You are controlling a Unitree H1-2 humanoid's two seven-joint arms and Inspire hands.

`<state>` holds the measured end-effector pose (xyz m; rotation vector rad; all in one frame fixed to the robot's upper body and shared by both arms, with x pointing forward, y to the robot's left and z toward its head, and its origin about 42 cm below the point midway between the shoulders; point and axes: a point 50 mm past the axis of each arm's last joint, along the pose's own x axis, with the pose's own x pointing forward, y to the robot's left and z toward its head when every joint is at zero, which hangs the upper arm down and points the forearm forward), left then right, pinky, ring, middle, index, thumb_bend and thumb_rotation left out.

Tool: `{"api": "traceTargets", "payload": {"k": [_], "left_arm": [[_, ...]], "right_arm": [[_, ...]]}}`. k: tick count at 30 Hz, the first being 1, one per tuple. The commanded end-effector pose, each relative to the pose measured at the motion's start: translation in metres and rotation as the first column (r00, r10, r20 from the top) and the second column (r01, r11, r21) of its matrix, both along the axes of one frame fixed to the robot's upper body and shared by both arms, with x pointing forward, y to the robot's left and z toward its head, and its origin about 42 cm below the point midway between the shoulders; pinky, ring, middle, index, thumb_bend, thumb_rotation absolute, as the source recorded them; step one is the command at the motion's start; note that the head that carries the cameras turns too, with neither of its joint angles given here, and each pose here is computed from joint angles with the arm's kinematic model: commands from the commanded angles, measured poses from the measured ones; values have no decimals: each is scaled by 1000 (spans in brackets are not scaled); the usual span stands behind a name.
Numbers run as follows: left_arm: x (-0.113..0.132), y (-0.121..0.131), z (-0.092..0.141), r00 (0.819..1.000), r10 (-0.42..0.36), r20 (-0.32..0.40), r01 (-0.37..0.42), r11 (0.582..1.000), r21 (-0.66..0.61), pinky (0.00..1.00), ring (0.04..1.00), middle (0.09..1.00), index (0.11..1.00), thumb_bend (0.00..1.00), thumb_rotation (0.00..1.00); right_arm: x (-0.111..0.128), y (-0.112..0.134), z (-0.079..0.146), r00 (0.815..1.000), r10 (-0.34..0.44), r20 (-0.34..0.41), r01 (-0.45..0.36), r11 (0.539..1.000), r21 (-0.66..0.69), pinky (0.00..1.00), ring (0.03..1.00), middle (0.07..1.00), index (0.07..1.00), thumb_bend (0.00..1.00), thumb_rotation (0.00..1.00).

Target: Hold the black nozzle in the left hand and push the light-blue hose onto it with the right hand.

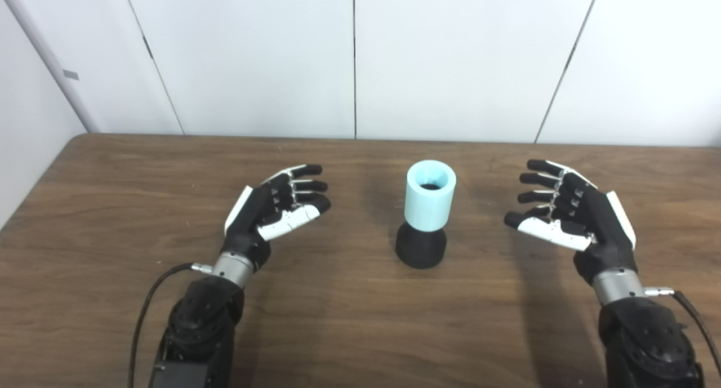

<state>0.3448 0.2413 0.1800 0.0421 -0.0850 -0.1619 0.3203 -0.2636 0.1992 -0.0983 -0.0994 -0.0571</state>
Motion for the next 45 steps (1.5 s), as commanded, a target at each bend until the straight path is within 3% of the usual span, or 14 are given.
{"api": "traceTargets", "payload": {"k": [1,6,13,24,45], "left_arm": [[1,3,20,998,-12,62,12,1000,-7,503,618,647,661,708,278],[1,6,18,998,-21,59,21,1000,5,500,617,650,673,699,255],[7,8,5,998,-6,61,8,999,-37,497,636,687,715,704,234],[9,8,2,996,-14,87,17,999,-39,525,686,716,739,719,167],[9,7,-2,992,16,121,-7,997,-78,471,629,651,685,699,97]], "right_arm": [[2,-2,17,996,-7,84,6,1000,9,499,624,706,740,732,102],[3,-2,12,997,3,77,-3,1000,1,503,635,724,749,740,122],[5,4,0,992,-21,122,23,1000,-21,471,620,728,747,747,130],[4,6,0,995,7,102,-8,1000,7,483,627,747,767,747,114],[2,8,2,993,24,118,-25,1000,3,523,635,761,778,760,106]]}}
